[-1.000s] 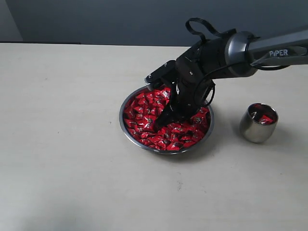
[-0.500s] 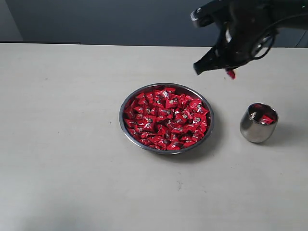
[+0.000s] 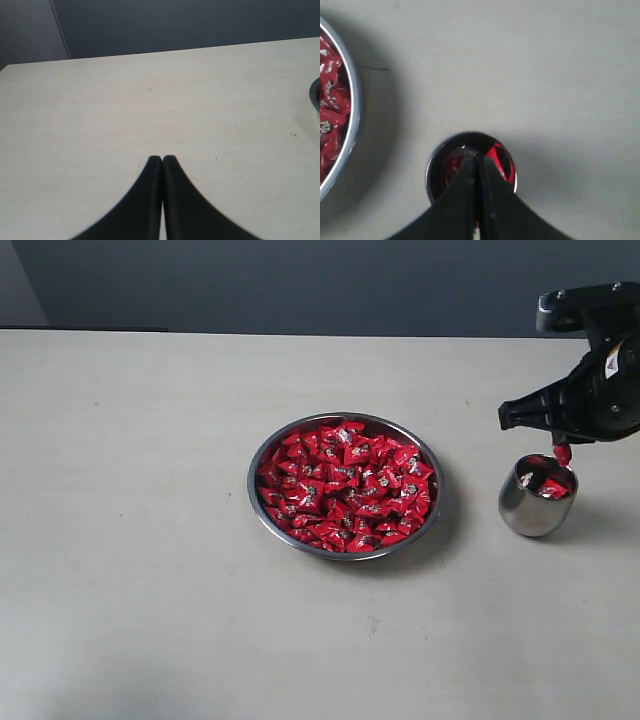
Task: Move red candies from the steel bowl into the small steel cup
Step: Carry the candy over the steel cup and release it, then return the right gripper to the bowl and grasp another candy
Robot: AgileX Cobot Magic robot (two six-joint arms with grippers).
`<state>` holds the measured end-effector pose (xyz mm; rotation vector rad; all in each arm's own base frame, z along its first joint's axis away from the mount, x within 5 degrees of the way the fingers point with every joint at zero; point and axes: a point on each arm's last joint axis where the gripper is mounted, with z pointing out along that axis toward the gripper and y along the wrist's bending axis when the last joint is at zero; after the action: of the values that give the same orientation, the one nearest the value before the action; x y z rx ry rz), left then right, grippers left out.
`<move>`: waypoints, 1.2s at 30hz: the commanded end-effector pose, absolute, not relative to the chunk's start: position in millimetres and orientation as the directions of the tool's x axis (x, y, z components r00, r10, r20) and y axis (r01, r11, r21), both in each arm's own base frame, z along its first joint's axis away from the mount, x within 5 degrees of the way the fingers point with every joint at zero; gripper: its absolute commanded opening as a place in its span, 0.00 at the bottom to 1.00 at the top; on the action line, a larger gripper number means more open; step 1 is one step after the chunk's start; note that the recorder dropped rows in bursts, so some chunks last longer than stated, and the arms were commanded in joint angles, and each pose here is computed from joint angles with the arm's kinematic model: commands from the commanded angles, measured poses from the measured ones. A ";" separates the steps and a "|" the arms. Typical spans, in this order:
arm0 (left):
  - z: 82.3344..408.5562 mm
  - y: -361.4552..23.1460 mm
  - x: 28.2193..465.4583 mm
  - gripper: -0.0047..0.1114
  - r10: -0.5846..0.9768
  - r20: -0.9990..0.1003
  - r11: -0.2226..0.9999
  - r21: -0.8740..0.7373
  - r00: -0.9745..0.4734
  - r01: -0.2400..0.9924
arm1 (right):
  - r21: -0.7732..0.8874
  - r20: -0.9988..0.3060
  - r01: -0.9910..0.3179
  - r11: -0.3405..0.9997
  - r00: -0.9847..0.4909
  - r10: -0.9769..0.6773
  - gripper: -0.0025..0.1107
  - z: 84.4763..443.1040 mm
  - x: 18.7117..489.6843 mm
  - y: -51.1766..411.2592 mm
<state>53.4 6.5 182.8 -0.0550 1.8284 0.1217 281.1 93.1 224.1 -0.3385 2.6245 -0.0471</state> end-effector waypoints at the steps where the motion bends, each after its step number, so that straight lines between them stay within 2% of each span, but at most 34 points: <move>1: 183.0 6.6 53.3 0.04 0.028 -0.968 0.993 0.055 -0.249 -0.103 | -0.097 -0.435 -0.241 0.966 -0.862 -0.259 0.01 203.8 289.3 94.7; 7: 183.0 6.6 53.3 0.04 0.028 -0.968 0.993 0.055 -0.249 -0.103 | -0.092 -0.435 -0.242 0.966 -0.863 -0.257 0.02 198.7 292.0 96.1; 9: 183.0 6.6 53.3 0.04 0.028 -0.968 0.993 0.055 -0.249 -0.103 | -0.093 -0.431 -0.242 0.966 -0.865 -0.258 0.09 198.1 292.0 96.0; 12: 183.0 6.6 53.3 0.04 0.028 -0.968 0.993 0.055 -0.249 -0.103 | -0.094 -0.426 -0.241 0.966 -0.867 -0.258 0.26 197.9 291.6 95.8; 14: 183.0 6.6 53.3 0.04 0.028 -0.968 0.993 0.055 -0.249 -0.103 | -0.095 -0.425 -0.241 0.966 -0.868 -0.258 0.32 197.8 291.4 95.7; 19: 183.0 6.6 53.3 0.04 0.028 -0.968 0.993 0.055 -0.249 -0.103 | -0.090 -0.428 -0.238 0.967 -0.868 -0.253 0.32 198.9 291.6 96.0; 23: 183.0 6.6 53.3 0.04 0.028 -0.968 0.993 0.055 -0.249 -0.103 | -0.003 -0.459 -0.220 0.976 -0.867 -0.197 0.32 210.6 291.2 107.1; 31: 183.0 6.6 53.3 0.04 0.028 -0.968 0.993 0.055 -0.249 -0.103 | 0.132 -0.527 -0.455 0.881 -0.785 -0.327 0.32 230.1 287.6 167.8; 36: 183.0 6.6 53.3 0.04 0.028 -0.968 0.993 0.055 -0.249 -0.103 | 0.129 -0.434 -0.584 0.801 -0.760 -0.484 0.32 205.9 289.5 203.9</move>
<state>53.4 6.5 182.8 -0.0550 1.8284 0.1217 289.5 186.9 220.2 -0.6722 2.5755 0.3619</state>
